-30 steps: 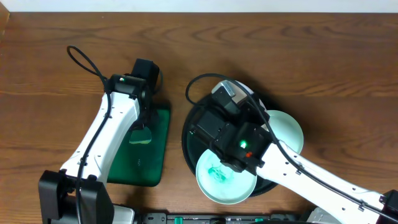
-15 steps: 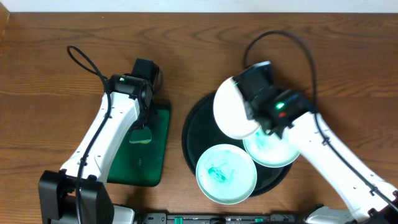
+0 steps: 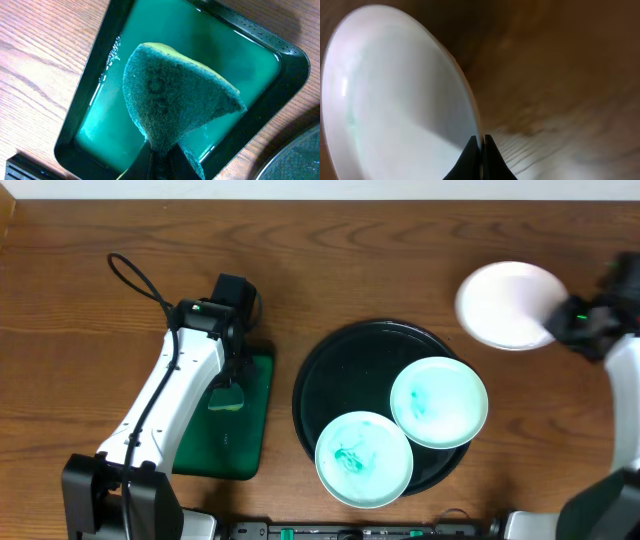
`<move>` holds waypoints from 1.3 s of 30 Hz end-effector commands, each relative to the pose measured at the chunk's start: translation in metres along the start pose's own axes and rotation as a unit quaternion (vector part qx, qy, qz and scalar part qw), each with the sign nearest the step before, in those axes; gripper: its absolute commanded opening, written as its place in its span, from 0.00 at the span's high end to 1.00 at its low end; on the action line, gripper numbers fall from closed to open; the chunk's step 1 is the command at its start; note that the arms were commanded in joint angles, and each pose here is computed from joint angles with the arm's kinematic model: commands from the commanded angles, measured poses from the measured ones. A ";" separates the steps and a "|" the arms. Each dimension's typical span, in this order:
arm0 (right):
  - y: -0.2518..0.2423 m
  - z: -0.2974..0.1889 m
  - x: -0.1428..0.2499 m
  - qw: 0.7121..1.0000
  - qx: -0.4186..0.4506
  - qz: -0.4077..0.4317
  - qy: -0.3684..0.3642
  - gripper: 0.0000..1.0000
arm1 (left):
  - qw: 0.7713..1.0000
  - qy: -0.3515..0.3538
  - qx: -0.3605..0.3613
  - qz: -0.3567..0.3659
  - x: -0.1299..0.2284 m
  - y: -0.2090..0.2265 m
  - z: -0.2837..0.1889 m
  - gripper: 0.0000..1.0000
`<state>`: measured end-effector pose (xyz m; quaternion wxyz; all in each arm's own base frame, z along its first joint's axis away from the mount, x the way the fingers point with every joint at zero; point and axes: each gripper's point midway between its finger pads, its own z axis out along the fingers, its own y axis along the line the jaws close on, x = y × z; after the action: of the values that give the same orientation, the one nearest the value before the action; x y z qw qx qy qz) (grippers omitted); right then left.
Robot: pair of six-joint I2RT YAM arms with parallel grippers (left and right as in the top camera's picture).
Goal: Clean dirty plates on tray and stack at the side
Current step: 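Place the white plate on the table at the right side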
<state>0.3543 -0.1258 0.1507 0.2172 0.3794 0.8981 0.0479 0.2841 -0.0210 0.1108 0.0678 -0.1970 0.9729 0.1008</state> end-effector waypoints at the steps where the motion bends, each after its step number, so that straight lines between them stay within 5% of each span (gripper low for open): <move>1: -0.051 0.024 -0.011 0.996 0.015 0.081 0.033 0.99 | 1.000 0.000 -0.003 0.003 0.000 0.003 0.000 0.93; 9: -0.130 0.094 -0.021 0.986 0.056 0.145 0.062 0.98 | 1.000 0.000 -0.004 0.007 0.000 0.003 0.000 0.93; 15: -0.144 0.123 -0.006 0.983 0.066 0.141 0.098 0.98 | 1.000 0.002 -0.005 0.009 0.002 0.004 0.000 0.93; 19: -0.126 0.119 -0.010 0.988 0.034 0.118 0.097 0.67 | 1.000 0.003 -0.005 0.009 0.002 0.004 0.000 0.93; 24: -0.102 0.086 -0.029 0.993 0.015 0.099 0.069 0.51 | 1.000 0.002 -0.005 0.009 0.002 0.004 0.000 0.93; 26: -0.086 0.058 -0.042 0.995 0.005 0.085 0.043 0.21 | 1.000 0.003 -0.005 0.009 0.002 0.004 0.000 0.93; 29: -0.066 0.013 -0.053 0.998 -0.009 0.067 0.009 0.05 | 1.000 0.003 -0.005 0.009 0.002 0.004 0.000 0.93; 39: 0.031 -0.110 -0.009 0.990 -0.116 -0.059 -0.050 0.01 | 1.000 0.002 -0.005 0.009 0.001 0.004 0.000 0.93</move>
<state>0.3320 -0.1319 0.2422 0.2870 0.3534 0.8849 0.0986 0.2834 -0.0208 0.1108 0.0663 -0.1949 0.9733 0.1017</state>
